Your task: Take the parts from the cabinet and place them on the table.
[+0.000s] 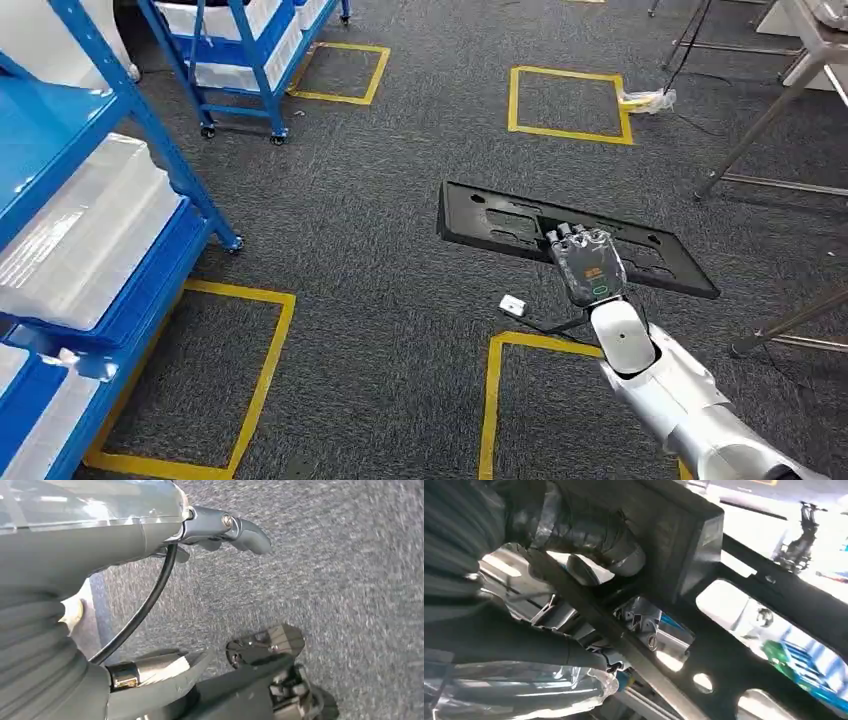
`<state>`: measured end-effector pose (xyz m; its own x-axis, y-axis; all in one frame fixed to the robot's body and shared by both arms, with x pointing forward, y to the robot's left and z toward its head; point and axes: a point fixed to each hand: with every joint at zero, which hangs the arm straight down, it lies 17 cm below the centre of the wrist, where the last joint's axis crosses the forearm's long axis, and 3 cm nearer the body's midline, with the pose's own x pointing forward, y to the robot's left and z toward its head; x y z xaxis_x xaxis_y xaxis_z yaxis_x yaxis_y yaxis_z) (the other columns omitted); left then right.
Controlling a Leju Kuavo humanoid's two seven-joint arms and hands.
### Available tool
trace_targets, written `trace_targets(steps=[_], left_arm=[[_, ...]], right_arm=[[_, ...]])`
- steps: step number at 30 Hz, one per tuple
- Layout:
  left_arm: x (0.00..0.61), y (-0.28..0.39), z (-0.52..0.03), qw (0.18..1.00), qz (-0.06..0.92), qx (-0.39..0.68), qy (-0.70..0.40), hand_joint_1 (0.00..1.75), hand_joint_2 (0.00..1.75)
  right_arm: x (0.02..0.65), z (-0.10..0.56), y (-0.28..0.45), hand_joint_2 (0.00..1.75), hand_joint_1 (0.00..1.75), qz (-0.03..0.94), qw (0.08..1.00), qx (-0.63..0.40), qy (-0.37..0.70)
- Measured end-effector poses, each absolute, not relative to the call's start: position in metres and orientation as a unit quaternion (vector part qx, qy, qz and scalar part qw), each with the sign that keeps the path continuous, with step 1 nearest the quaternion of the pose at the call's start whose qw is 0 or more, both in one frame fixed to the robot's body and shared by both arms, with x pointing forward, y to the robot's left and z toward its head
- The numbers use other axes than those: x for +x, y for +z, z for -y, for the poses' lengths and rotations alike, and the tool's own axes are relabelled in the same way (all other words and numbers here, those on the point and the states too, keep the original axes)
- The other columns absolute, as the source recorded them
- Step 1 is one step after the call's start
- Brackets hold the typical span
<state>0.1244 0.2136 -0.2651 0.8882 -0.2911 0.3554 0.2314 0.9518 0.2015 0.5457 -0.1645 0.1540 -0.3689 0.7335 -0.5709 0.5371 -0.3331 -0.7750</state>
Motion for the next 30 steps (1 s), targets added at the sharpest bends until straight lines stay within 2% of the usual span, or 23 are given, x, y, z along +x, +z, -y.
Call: trace_targets(steps=[30], left_arm=[[0.117, -0.267, -0.217, 0.97, 0.191, 0.079, -0.131, 0.0, 1.75]], right_arm=[[0.551, 0.156, 0.155, 1.75, 1.75, 0.564, 0.064, -0.55, 0.612]])
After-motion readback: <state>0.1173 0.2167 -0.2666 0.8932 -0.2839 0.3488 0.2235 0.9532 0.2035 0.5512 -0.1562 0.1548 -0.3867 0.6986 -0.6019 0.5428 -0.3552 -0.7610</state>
